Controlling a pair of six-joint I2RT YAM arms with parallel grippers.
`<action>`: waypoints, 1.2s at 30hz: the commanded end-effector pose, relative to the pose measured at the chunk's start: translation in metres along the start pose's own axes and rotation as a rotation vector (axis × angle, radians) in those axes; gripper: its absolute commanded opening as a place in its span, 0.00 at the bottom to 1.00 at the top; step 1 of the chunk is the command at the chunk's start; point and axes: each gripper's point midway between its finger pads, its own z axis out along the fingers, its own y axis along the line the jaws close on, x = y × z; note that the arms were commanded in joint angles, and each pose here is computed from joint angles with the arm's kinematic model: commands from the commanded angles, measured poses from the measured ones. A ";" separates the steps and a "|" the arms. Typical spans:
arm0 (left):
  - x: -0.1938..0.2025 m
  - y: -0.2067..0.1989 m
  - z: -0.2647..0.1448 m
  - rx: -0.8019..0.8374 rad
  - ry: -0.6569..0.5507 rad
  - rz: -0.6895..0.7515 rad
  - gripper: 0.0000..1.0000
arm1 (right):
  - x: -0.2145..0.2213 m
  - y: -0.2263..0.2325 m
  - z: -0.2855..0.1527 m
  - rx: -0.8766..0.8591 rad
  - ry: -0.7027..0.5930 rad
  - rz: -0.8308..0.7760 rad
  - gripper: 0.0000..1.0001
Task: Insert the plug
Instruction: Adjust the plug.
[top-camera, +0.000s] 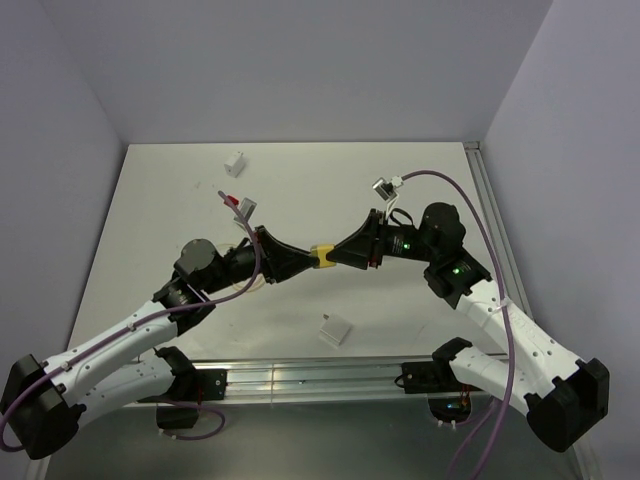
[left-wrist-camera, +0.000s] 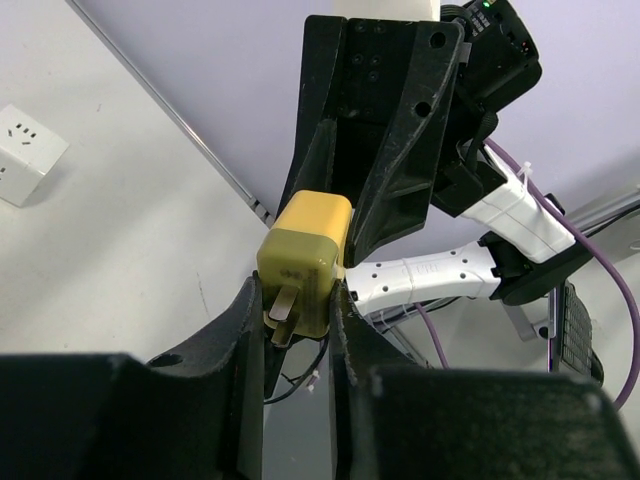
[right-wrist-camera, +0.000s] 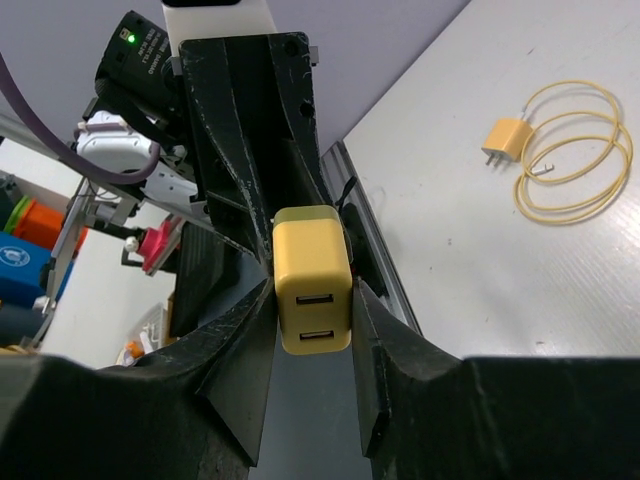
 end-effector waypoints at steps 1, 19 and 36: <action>-0.012 -0.013 0.002 0.054 -0.045 0.021 0.01 | -0.001 0.011 0.002 -0.051 -0.003 -0.036 0.40; -0.011 -0.007 0.004 0.044 -0.049 0.020 0.00 | 0.002 0.015 0.008 -0.065 0.016 -0.028 0.27; -0.025 0.087 -0.012 -0.527 -0.107 -0.018 0.89 | -0.025 -0.080 -0.023 0.621 0.003 -0.055 0.00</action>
